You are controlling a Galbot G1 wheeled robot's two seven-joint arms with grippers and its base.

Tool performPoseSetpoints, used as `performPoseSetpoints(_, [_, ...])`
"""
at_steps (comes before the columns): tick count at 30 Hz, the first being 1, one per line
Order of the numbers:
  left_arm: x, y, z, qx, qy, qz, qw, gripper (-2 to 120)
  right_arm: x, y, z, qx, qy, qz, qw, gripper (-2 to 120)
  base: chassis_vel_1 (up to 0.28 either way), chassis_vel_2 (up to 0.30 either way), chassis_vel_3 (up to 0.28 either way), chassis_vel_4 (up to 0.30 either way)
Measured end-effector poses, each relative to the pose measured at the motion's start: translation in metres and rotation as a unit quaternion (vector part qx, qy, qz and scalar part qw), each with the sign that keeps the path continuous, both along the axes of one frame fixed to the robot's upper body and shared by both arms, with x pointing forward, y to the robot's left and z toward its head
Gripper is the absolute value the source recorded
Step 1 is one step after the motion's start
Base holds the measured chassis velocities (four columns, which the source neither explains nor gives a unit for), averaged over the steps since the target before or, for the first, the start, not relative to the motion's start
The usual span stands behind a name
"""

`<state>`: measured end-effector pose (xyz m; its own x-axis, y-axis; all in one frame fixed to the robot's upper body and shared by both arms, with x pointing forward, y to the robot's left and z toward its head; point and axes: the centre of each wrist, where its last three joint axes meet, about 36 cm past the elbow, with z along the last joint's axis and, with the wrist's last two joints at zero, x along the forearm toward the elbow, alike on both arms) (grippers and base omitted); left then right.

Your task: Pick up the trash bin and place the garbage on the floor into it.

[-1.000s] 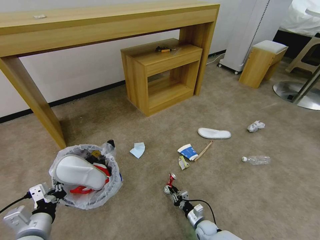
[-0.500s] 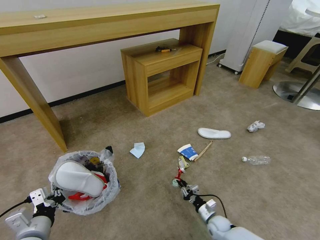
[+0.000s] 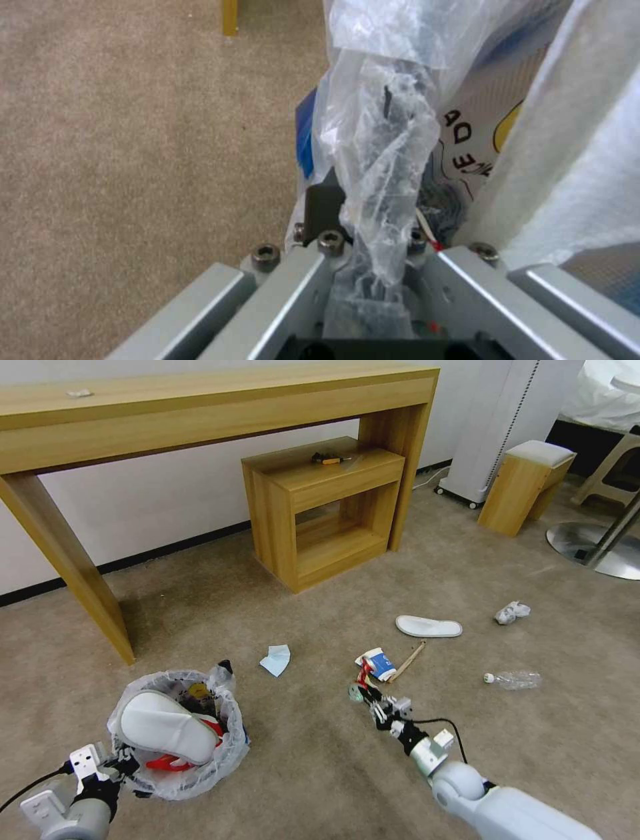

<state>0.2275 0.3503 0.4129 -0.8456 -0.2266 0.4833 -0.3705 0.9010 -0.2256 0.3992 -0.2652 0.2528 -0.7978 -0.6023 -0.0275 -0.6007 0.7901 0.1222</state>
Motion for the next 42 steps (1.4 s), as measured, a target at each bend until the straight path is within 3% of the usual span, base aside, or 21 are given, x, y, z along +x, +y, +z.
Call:
performPoseSetpoints(4, [-0.001, -0.001, 0.002, 0.0, -0.003, -0.001, 1.0, 0, 0.013, 0.002, 0.029, 0.008, -0.023, 0.013, 1.0, 14, 0.0, 0.0, 0.0, 0.0])
performPoseSetpoints(6, [-0.001, -0.002, 0.001, 0.003, -0.003, -0.004, 1.0, 0, 0.028, 0.01, 0.061, 0.019, -0.05, 0.034, 0.998, 14, 0.0, 0.0, 0.0, 0.0])
performPoseSetpoints(10, [-0.002, -0.002, -0.002, 0.004, -0.001, -0.006, 1.0, 0, 0.033, 0.017, 0.079, 0.028, -0.063, 0.05, 0.996, 14, 0.0, 0.0, 0.0, 0.0])
performPoseSetpoints(16, [-0.001, 0.001, -0.006, 0.009, 0.005, -0.008, 0.9999, 0, 0.028, 0.052, 0.132, 0.058, -0.077, 0.106, 0.99, 14, 0.0, 0.0, 0.0, 0.0])
performPoseSetpoints(32, [0.003, 0.003, -0.008, 0.013, 0.008, -0.018, 0.9997, 0, 0.007, 0.104, 0.162, 0.085, -0.066, 0.192, 0.975, 14, 0.0, 0.0, 0.0, 0.0])
performPoseSetpoints(42, [0.013, 0.008, -0.003, 0.01, 0.012, -0.022, 0.9996, 0, 0.002, 0.146, 0.165, 0.097, -0.054, 0.273, 0.956, 14, 0.0, 0.0, 0.0, 0.0])
